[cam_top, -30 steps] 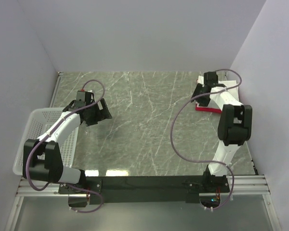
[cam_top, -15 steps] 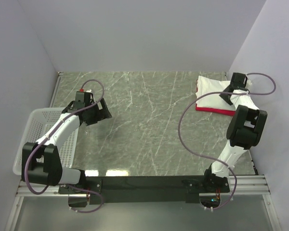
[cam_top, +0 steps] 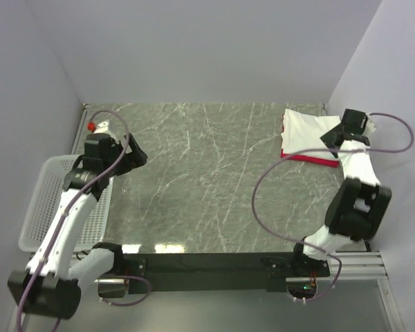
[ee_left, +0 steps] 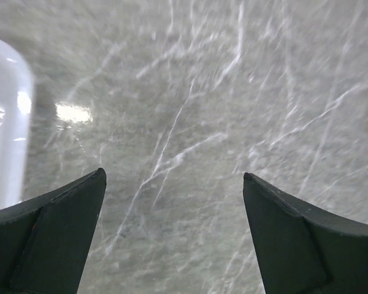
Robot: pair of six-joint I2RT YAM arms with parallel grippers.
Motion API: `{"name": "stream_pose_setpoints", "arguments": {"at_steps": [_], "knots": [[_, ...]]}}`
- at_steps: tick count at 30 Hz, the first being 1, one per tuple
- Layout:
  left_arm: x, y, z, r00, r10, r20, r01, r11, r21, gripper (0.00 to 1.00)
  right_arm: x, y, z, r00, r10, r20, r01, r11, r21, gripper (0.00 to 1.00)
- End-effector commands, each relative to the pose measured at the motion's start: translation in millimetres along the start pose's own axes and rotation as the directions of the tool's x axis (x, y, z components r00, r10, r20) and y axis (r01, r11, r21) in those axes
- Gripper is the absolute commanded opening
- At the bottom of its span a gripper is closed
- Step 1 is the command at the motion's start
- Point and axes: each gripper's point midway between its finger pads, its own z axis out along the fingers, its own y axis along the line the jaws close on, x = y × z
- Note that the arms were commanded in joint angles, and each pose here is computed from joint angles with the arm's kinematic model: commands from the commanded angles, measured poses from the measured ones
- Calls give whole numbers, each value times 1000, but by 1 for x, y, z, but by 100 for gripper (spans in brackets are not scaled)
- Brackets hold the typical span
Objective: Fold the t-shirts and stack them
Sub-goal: Reset both grippers
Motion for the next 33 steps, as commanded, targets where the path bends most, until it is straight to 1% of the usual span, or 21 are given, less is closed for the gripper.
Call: {"name": "stream_pose_setpoints", "arguments": {"at_steps": [1,2,3,4,6,7,8,9,10,11,12,13,14,15,17,19,23,27,28,30,33], "knots": [[-32,2,-56,988,-53,147,60,997,-45,99,-33,25,-89,992,66,108,-45,981,-187,54],[-36,2,-67,983,-62,175,71,996,-45,99,-35,25,-105,990,65,122,-39,978,-204,56],[-48,2,-88,965,-80,249,92,995,-36,100,-34,22,-121,991,55,124,-28,977,-211,57],[-50,3,-99,960,-91,266,105,994,-38,100,-47,26,-155,981,53,188,-2,965,-261,59],[-63,2,-131,927,-130,352,144,990,-13,100,-49,25,-188,975,37,217,31,954,-298,61],[-68,8,-143,908,-143,393,169,985,-32,99,-59,25,-222,958,29,287,70,941,-331,62],[-66,14,-152,901,-154,407,190,981,-48,99,-59,24,-237,951,24,308,88,934,-345,63],[-72,13,-174,868,-185,460,218,976,-17,100,-57,17,-249,944,25,328,87,944,-320,66],[-74,20,-185,847,-197,494,243,969,-30,100,-54,18,-276,926,30,376,118,924,-364,68],[-72,24,-194,834,-209,511,261,965,-30,99,-45,22,-289,924,29,382,138,905,-403,69],[-73,25,-213,801,-237,550,281,960,5,100,-40,20,-299,920,40,391,141,896,-421,70],[-73,30,-223,778,-246,578,297,955,6,100,-40,9,-317,894,70,443,139,896,-421,73],[-72,33,-231,764,-250,594,299,954,17,99,-31,14,-330,892,60,448,171,872,-458,78],[-66,36,-245,743,-256,618,296,954,40,99,-25,5,-345,881,74,468,181,860,-477,79],[-61,37,-256,725,-245,644,263,962,69,99,-19,-10,-353,863,60,502,206,865,-457,80],[-50,44,-269,697,-247,673,249,964,95,99,-2,-28,-356,862,43,506,230,855,-464,86],[-32,50,-284,672,-246,699,214,967,134,100,25,-53,-349,855,27,518,268,831,-487,86],[-22,52,-282,676,-250,693,203,967,152,100,43,-72,-343,826,90,556,281,790,-545,91],[-23,50,-282,671,-250,698,190,968,164,99,45,-73,-342,818,97,567,292,780,-554,91],[-17,50,-269,688,-233,688,168,973,161,99,52,-71,-339,804,108,584,318,752,-577,92],[-12,53,-257,678,-271,683,204,962,180,100,57,-65,-336,797,122,591,337,723,-604,92]]}}
